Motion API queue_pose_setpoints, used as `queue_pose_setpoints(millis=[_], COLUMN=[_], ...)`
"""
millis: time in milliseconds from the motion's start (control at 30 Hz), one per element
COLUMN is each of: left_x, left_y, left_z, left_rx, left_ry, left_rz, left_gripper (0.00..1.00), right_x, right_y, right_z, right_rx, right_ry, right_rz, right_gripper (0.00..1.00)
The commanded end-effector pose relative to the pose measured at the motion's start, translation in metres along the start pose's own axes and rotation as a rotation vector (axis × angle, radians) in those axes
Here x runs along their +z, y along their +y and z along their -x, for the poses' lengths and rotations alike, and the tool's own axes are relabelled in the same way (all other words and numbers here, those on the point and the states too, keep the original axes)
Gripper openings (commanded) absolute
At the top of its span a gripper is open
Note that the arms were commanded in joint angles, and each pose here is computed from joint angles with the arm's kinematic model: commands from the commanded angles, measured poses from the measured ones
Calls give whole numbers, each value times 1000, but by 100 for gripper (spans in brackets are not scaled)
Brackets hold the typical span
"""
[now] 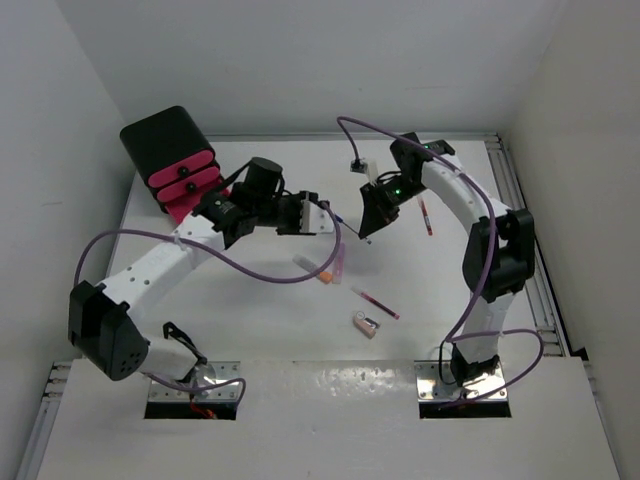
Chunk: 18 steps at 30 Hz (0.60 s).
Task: Sort the stationery into containers
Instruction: Grab a piece of stationery with the right arm, then pass the stationery from the right arm to the left
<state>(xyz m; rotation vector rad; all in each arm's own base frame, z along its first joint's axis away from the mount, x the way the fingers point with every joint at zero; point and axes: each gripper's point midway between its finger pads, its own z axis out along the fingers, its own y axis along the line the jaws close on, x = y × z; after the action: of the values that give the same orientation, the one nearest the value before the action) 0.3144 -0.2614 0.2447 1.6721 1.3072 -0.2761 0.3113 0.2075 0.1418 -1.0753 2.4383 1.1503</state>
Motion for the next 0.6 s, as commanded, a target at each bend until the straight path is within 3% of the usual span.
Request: queue_pose_setpoints(millis=[0, 167, 567], left_x=[-1, 19, 44], left_y=[5, -12, -28], left_z=[19, 26, 30], left_rx=[212, 316, 344], left_ry=[-20, -32, -48], left_rz=[28, -44, -127], left_gripper=[42, 43, 43], right_x=[-4, 1, 0], right_y=[39, 56, 71], right_z=[13, 6, 11], right_rx=[30, 40, 53], right_ry=[-1, 66, 84], right_rz=[119, 173, 213], right_gripper=[0, 0, 0])
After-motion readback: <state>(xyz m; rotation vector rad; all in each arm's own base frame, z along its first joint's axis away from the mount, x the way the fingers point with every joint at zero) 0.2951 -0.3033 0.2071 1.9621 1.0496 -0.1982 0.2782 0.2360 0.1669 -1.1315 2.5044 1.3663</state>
